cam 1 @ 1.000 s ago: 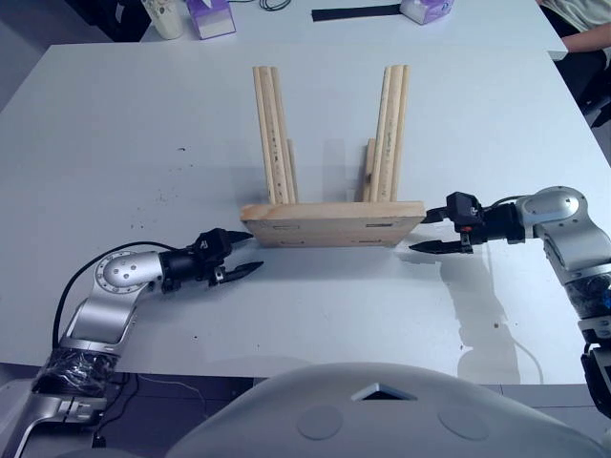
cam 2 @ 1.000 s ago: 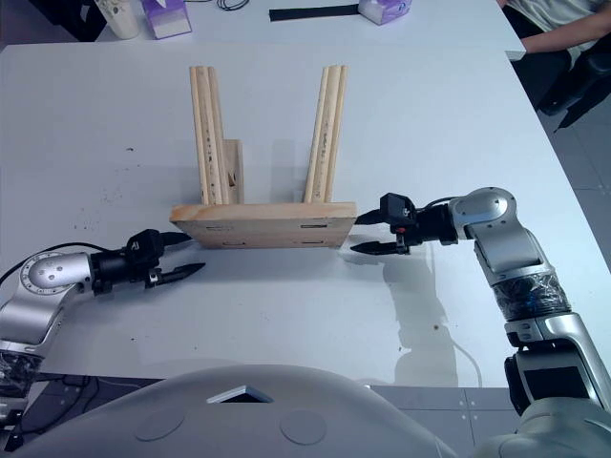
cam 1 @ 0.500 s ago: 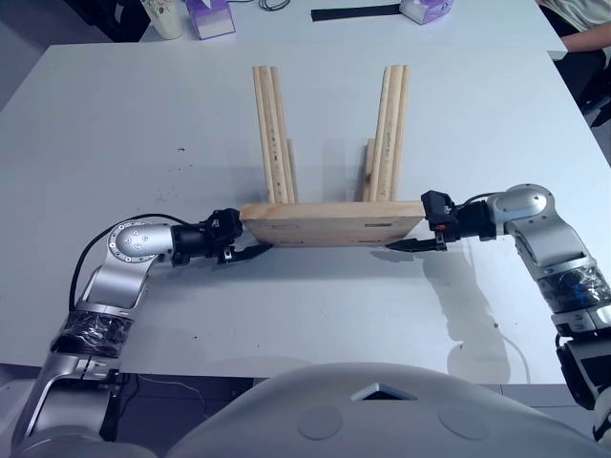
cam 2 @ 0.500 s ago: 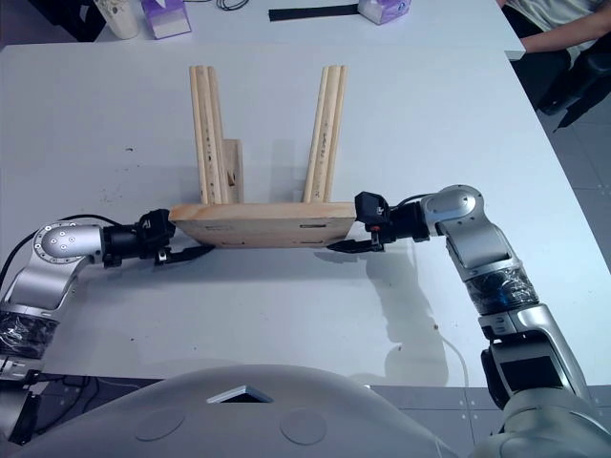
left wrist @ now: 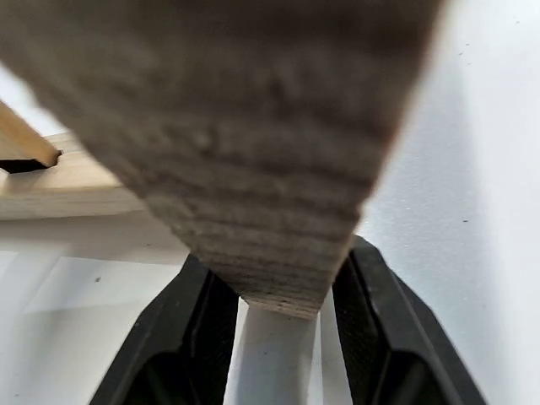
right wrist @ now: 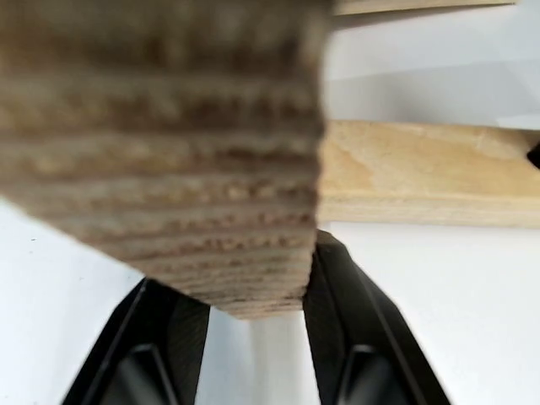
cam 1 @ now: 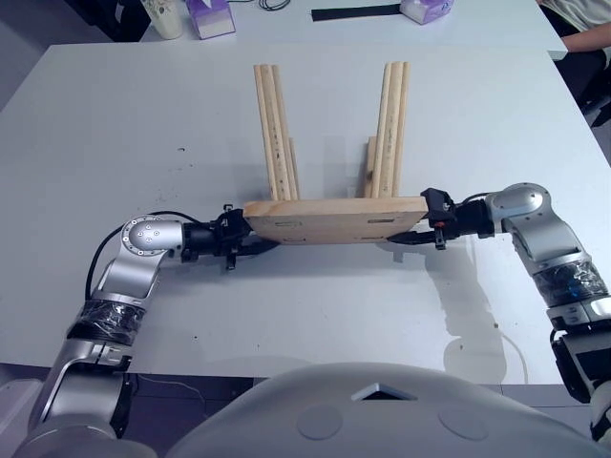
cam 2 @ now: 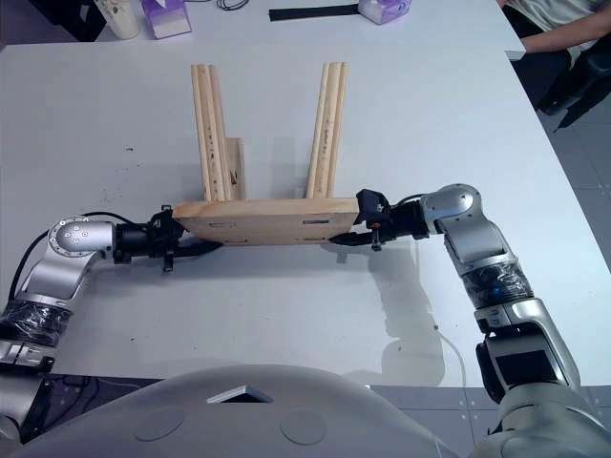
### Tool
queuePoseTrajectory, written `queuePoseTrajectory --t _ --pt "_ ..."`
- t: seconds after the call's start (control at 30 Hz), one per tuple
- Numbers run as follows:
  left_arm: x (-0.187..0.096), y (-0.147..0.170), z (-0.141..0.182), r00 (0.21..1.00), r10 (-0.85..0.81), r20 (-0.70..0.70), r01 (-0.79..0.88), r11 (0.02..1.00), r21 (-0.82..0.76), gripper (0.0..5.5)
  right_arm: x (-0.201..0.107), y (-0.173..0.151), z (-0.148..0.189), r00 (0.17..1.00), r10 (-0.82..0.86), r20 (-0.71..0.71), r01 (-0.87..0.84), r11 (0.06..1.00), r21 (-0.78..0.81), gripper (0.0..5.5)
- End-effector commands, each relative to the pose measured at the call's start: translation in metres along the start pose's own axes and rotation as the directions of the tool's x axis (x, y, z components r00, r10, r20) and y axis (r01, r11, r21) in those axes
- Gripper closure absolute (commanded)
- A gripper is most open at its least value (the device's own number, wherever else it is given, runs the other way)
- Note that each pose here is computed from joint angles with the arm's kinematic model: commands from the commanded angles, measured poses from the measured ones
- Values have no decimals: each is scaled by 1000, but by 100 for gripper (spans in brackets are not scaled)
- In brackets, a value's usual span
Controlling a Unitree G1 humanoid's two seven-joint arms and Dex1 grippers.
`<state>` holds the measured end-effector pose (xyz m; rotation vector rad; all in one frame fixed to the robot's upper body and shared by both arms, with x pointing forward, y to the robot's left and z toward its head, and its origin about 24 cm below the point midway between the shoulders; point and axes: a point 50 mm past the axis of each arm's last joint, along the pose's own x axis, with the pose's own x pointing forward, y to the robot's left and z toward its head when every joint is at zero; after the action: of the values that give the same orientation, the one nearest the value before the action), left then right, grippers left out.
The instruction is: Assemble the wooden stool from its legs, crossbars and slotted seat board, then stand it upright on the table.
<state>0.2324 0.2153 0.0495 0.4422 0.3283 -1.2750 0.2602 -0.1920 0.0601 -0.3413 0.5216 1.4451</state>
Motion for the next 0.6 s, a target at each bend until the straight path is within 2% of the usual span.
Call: queuePoseTrajectory --t 0.03,0.13,0.2,0.27,0.3,0.37,0.5,0.6 --pt "-5 -11 23 992 -49 114 58 995 -76 398 -2 15 17 976 139 166 -160 980 116 406" --pt "-13 -32 42 971 -122 205 160 970 -181 400 -11 26 38 935 187 301 -256 944 209 406" --pt "-13 -44 64 932 -105 346 213 932 -293 400 -20 35 65 868 215 448 -364 888 281 406" --pt "-15 -52 88 854 -43 519 286 871 -399 400 -30 42 87 795 245 554 -472 825 311 406" --pt "-18 -51 99 788 39 614 310 837 -451 400 -37 42 95 754 244 610 -515 797 317 406" --pt "-24 -47 114 681 178 710 344 778 -525 400 -47 42 106 688 227 689 -565 764 312 406" --pt "-32 -44 130 486 442 754 352 691 -632 400 -63 48 127 537 96 838 -601 741 301 405" --pt "-30 -47 138 385 565 730 341 648 -681 400 -58 49 135 457 32 889 -590 758 276 405"
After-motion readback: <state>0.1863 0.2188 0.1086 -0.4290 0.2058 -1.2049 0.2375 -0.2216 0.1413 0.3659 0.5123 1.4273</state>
